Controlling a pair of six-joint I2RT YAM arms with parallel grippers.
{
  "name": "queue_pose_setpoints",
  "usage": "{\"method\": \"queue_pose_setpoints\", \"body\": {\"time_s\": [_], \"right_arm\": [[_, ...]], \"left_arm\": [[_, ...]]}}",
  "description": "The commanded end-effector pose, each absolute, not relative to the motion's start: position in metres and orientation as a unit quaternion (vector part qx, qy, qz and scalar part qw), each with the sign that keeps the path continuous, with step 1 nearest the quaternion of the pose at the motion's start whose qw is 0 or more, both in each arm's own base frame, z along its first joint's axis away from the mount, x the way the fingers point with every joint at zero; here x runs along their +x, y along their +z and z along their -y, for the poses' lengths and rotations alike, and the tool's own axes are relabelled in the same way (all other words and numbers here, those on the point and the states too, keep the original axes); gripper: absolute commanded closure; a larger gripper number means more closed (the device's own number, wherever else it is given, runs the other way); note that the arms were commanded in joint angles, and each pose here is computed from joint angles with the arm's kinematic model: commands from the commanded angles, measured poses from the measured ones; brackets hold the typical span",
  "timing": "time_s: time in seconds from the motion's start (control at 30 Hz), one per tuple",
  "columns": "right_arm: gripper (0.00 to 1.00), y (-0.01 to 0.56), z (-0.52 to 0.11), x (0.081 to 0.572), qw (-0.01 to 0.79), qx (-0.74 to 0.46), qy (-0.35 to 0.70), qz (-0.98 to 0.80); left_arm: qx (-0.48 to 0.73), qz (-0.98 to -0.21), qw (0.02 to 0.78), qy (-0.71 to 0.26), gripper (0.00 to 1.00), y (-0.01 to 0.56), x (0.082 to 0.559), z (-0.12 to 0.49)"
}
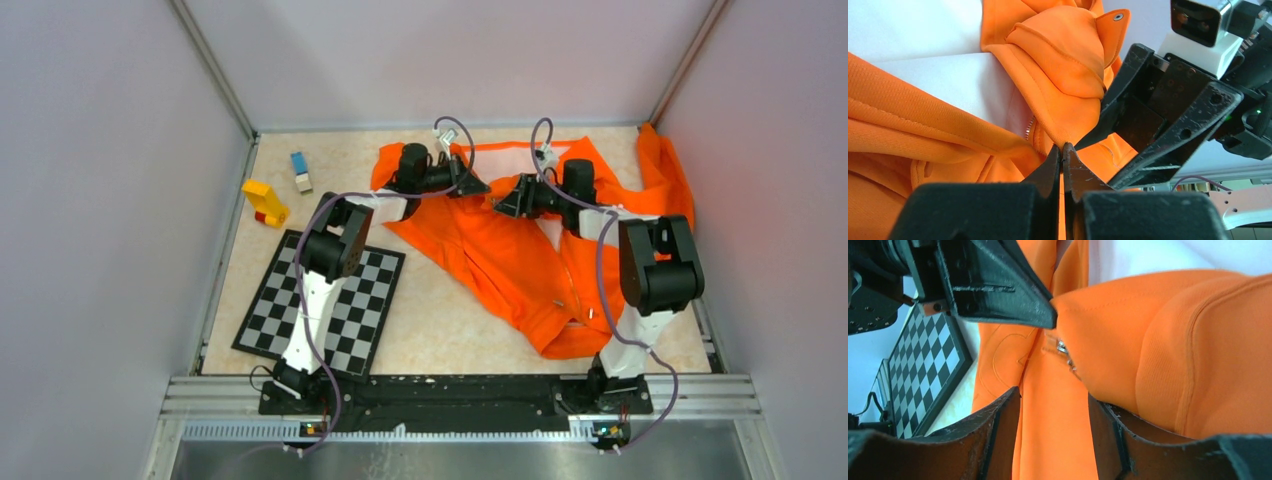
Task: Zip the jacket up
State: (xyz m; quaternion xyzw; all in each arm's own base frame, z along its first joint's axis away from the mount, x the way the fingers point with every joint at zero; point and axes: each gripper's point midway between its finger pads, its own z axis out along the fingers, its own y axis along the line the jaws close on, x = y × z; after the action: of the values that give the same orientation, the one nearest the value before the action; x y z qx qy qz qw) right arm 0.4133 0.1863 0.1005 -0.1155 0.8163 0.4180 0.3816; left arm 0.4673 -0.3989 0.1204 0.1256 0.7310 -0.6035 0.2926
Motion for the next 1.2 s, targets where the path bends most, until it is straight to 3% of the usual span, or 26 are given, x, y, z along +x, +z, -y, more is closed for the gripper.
{"method": "queue_pose_setpoints", "body": {"time_s": [0.0, 0.13, 0.67, 1.17], "right_arm": [[0.52, 0.115, -0.198, 0.436, 0.412, -0.160, 0.433, -0.786], [0.57, 0.109, -0.199, 0.441, 0.413, -0.166, 0.431, -0.785], [0.51, 0.089, -0.200, 0.452, 0.417, -0.163, 0.426, -0.787], [0.62, 0.101, -0.215, 0.455, 0.447, -0.150, 0.443, -0.763]], "left_arm": [[0.151, -0.699, 0.320, -0.622, 1.00, 0.169, 0.469, 0.398], [0.151, -0.698, 0.317, -0.624, 1.00, 0.170, 0.467, 0.398], [0.153, -0.695, 0.312, -0.629, 1.00, 0.175, 0.465, 0.398], [0.149, -0.693, 0.310, -0.633, 1.00, 0.175, 0.465, 0.399]]}}
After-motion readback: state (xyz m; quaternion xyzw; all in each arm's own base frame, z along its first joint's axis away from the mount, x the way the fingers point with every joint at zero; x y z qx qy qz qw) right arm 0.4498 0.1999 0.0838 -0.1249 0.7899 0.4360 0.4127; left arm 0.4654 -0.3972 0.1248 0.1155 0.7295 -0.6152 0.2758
